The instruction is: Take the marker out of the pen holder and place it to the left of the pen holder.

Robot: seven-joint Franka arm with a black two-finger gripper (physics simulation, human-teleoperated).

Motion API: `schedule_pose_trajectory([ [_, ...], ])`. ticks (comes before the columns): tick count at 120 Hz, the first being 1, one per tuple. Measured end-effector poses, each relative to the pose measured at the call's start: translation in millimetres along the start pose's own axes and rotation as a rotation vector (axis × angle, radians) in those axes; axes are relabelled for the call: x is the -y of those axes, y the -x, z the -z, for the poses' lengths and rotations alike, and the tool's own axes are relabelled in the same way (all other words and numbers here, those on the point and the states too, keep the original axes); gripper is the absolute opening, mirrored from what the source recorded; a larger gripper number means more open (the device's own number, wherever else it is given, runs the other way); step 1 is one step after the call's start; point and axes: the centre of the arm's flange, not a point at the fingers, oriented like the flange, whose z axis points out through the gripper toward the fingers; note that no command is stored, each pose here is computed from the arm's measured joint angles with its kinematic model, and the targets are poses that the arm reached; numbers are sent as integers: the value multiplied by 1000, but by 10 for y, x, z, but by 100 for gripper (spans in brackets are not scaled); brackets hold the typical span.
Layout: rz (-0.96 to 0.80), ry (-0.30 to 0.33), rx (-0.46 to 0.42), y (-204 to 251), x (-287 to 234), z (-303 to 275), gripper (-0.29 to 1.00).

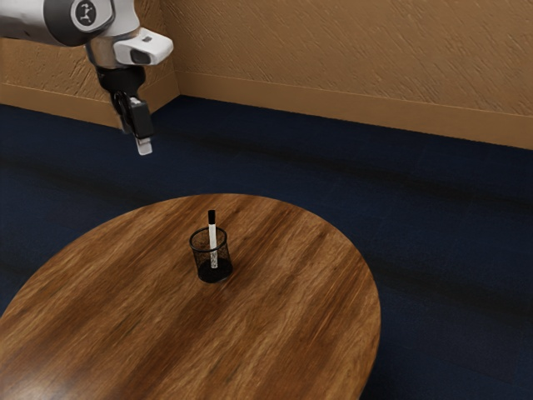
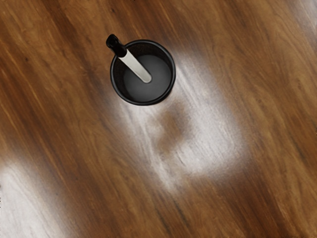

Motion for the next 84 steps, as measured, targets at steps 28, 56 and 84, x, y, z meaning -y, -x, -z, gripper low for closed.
schedule_pose_trajectory([
  [28,-89,-18,-12,16,-68,114,70],
  [56,-842,-151,89,-1358,-1663,-590,70],
  [84,-1058,-31,-5,-1938,-802,-2216,70],
])
